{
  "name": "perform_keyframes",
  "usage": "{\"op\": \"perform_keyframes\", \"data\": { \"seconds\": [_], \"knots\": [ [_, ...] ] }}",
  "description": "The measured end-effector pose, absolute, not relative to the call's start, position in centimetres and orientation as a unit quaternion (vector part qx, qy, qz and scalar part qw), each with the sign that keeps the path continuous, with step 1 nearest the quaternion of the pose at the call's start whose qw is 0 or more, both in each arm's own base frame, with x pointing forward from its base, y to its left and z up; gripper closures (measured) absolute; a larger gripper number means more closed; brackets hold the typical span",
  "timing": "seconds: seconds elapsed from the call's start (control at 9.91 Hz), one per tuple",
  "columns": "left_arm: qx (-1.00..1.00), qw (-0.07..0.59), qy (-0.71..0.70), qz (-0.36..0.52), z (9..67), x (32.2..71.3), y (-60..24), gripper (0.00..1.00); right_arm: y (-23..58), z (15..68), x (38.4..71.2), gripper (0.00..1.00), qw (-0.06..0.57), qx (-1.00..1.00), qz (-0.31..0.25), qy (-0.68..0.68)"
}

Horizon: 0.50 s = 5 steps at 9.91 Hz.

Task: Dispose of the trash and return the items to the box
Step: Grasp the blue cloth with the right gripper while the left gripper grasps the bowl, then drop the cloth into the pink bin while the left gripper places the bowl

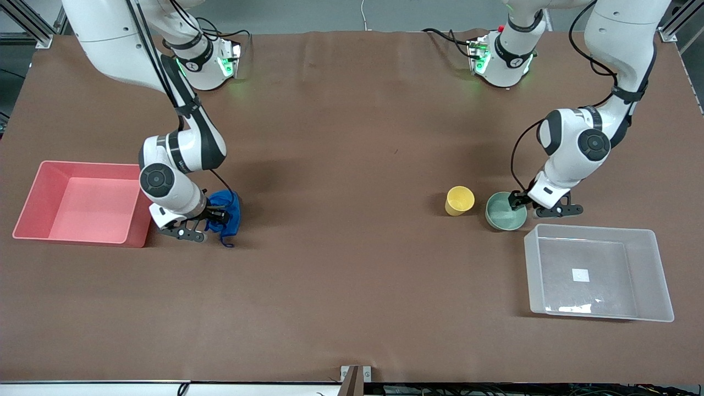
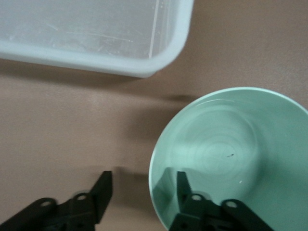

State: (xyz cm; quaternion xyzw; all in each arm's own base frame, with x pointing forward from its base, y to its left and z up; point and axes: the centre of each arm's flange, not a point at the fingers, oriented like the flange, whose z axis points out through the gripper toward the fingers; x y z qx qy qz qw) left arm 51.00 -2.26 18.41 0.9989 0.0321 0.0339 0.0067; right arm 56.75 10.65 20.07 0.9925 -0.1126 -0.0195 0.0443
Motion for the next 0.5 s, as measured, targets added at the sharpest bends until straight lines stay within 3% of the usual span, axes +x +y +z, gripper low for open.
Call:
{"op": "perform_keyframes", "data": {
  "seconds": [0.3, 0.4, 0.5],
  "knots": [
    [0.998, 0.009, 0.03, 0.06, 20.7, 52.2, -2.4, 0.9, 10.7, 20.1, 56.8, 0.86, 0.044, 0.987, -0.017, -0.154],
    [0.998, 0.009, 0.028, 0.056, 23.2, 52.4, -2.4, 0.98, 10.8, 20.4, 56.9, 0.87, 0.046, 0.986, -0.023, -0.155],
    [0.999, 0.008, 0.025, 0.038, 26.6, 52.2, -2.4, 0.98, 10.9, 21.7, 57.3, 0.87, 0.052, 0.986, -0.038, -0.157]
  ]
}}
